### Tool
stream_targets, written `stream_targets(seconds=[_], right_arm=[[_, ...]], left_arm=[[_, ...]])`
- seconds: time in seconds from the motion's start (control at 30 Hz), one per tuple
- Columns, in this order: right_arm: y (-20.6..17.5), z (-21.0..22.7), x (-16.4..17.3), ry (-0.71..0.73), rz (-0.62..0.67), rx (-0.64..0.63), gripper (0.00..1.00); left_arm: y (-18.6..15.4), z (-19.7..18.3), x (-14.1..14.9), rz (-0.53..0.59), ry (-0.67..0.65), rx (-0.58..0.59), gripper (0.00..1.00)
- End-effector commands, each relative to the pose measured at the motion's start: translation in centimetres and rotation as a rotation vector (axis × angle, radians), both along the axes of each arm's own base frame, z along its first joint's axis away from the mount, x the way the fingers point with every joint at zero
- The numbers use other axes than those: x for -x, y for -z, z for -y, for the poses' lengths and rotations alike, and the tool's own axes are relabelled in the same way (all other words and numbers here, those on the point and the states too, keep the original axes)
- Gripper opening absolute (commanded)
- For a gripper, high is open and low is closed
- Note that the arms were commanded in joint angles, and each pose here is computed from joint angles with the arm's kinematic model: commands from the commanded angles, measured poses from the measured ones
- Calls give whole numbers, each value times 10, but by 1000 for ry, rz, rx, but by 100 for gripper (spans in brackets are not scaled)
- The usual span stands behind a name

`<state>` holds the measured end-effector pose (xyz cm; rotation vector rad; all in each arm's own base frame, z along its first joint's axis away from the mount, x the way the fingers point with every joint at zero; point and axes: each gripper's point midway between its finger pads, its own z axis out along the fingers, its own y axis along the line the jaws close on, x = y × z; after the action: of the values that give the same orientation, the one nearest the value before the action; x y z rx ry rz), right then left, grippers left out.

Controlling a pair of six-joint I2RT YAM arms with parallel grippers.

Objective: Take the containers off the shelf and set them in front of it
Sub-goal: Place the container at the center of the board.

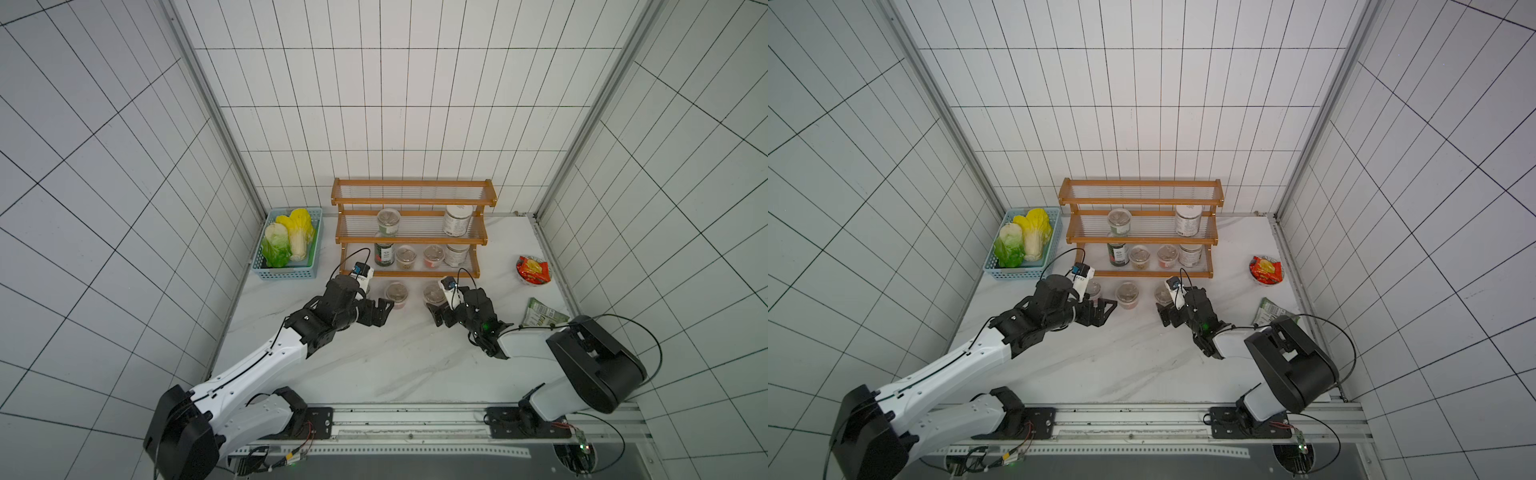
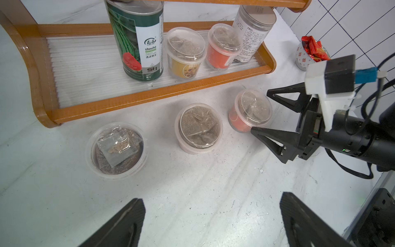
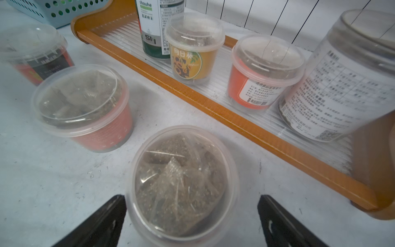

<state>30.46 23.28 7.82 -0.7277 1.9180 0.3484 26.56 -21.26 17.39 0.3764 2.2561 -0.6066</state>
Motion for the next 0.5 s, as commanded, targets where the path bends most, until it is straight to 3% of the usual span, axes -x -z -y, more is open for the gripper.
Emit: stream_targets(seconds=[0.0,0.23,0.47], right_arm=[[-1,13,11,19,-31,5,99],[-63,28,23,49,38,-52,99],[-130,38,19,76,108,-104,99]], left_arm=[[-4,-2,-4,17,-14,-9,97],[-14,-7,-22,51,-105,-17,97],[-67,1,-61,213,-153,-15,98]])
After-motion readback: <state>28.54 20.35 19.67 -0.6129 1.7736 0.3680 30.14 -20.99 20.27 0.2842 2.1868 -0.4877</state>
